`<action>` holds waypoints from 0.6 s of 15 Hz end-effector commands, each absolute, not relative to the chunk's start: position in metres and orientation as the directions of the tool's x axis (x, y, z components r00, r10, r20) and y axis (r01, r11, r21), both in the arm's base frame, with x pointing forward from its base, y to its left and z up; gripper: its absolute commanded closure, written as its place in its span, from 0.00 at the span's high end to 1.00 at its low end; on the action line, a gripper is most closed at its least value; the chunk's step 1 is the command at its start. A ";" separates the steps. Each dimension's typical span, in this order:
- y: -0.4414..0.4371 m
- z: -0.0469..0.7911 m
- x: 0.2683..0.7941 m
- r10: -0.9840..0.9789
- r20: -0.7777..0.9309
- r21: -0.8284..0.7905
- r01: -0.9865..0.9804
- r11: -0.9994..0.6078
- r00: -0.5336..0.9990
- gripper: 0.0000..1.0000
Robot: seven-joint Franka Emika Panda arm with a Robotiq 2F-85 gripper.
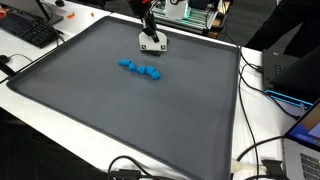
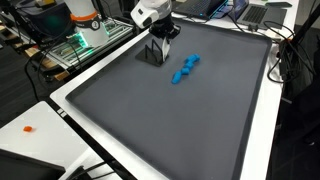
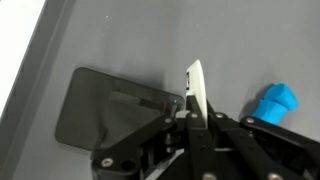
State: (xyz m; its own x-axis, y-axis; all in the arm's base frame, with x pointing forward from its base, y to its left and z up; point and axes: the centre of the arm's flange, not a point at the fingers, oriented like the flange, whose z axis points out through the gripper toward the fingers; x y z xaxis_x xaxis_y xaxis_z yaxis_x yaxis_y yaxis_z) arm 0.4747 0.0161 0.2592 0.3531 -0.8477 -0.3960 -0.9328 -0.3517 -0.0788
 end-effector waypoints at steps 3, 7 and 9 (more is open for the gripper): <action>0.006 0.261 0.451 -0.883 -0.402 -0.081 -0.970 -0.228 0.242 0.01; 0.000 0.257 0.445 -0.897 -0.402 -0.068 -0.983 -0.173 0.185 0.01; -0.002 0.254 0.443 -0.901 -0.399 -0.079 -0.985 -0.153 0.172 0.01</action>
State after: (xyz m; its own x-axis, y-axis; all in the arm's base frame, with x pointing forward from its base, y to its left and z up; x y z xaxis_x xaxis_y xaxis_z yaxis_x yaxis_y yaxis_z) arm 0.4568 0.0008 0.2557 0.2155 -0.8910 -0.3996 -0.9761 -0.2088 -0.0607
